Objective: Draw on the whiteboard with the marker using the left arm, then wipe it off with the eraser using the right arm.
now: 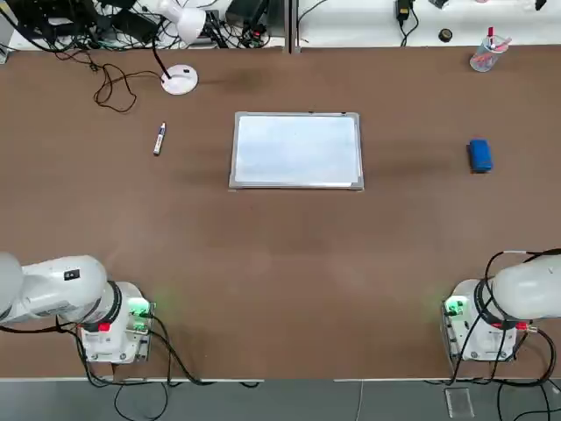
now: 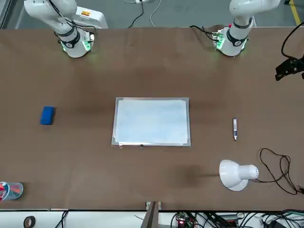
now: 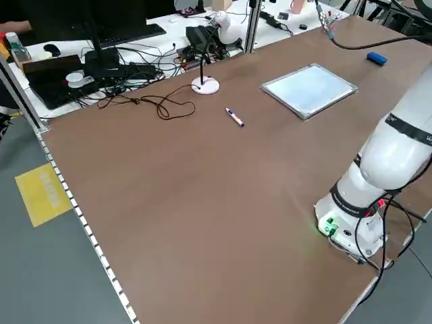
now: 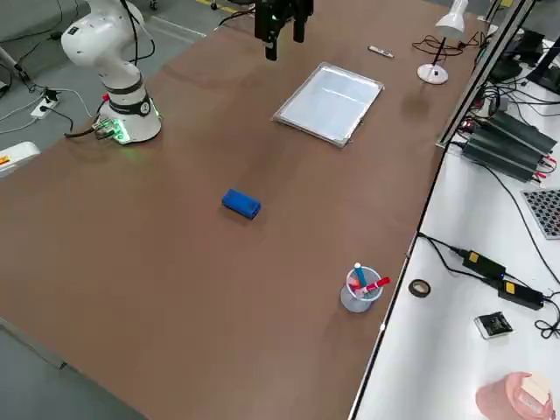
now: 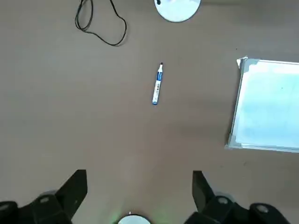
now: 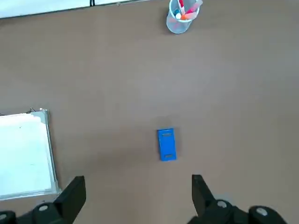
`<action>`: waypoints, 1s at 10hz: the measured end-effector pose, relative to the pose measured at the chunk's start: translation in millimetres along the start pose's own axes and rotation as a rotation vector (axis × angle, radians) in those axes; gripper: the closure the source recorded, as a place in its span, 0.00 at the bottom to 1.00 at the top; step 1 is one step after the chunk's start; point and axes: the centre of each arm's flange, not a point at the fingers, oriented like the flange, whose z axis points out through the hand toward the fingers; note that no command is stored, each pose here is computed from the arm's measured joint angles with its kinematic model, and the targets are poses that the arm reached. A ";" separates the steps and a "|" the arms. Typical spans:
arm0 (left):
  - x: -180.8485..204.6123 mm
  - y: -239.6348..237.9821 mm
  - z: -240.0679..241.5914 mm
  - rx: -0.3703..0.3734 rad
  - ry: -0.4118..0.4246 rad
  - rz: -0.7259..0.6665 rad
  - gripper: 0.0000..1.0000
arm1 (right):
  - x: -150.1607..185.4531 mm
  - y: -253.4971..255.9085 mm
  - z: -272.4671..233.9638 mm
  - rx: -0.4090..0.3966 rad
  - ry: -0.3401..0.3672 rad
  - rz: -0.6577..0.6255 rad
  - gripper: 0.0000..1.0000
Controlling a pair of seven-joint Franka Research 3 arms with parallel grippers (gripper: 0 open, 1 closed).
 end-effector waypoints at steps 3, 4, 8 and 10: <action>-0.2 0.0 0.1 0.000 -0.002 -0.007 0.00 | 1.1 -0.7 7.3 0.005 -0.014 -0.001 0.00; -0.2 0.0 0.2 0.000 -0.002 -0.007 0.00 | 1.5 -1.6 9.0 0.007 -0.015 -0.002 0.00; -0.2 0.3 0.1 0.015 0.001 -0.003 0.00 | 1.9 -11.0 13.9 0.013 -0.019 -0.018 0.00; -0.8 3.3 0.1 0.016 0.001 0.005 0.00 | 1.7 -12.3 15.1 0.014 -0.022 -0.020 0.00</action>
